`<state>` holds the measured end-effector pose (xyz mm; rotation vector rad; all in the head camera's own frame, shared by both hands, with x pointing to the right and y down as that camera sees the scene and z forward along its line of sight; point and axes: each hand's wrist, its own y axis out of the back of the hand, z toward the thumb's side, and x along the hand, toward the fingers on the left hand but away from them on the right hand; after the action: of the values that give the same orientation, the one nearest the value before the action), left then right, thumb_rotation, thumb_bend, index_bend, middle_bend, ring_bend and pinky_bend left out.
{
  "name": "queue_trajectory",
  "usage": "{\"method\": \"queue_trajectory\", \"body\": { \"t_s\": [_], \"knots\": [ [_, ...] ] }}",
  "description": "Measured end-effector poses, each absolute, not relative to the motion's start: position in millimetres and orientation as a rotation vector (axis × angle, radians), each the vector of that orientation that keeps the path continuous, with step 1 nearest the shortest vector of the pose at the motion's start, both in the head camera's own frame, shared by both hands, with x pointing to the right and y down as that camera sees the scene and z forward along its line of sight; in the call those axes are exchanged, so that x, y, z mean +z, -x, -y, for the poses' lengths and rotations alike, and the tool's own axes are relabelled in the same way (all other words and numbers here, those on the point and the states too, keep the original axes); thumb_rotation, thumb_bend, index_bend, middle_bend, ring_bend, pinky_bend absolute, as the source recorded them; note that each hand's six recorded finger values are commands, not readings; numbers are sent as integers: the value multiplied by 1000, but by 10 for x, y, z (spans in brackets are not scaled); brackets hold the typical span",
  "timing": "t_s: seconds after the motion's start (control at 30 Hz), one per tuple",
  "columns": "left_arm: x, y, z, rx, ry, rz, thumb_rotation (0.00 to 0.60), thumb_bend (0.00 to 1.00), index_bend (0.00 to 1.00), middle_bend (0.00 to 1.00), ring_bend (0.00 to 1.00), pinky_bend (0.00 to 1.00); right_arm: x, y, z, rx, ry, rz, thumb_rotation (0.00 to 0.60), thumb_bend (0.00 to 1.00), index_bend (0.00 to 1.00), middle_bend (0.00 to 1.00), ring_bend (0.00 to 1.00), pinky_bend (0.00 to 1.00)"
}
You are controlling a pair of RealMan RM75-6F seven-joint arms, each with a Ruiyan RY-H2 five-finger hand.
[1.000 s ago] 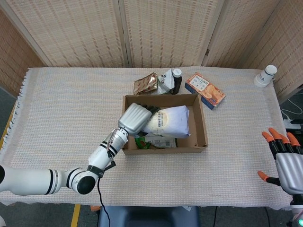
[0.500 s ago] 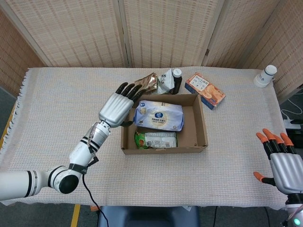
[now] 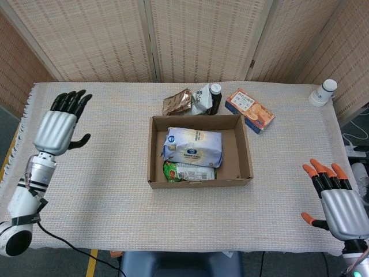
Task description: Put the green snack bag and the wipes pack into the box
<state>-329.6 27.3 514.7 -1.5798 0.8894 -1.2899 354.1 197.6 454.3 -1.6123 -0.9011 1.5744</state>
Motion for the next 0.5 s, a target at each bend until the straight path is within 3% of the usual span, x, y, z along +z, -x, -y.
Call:
{"method": "queue_trajectory", "body": {
  "t_s": [0.17,0.5],
  "knots": [
    [5028,3856,-623,-1361,1564,-855,600,199,0,0,0,83,4536,-3519,-1994,1569,1613,895,600,4,103,9,0,0],
    [4914,4344,-1347,-1414,1496,-730,600,199,0,0,0,105,4510,-3476,-2024,1544,1621,884,600,4,103,9,0,0]
  ]
}}
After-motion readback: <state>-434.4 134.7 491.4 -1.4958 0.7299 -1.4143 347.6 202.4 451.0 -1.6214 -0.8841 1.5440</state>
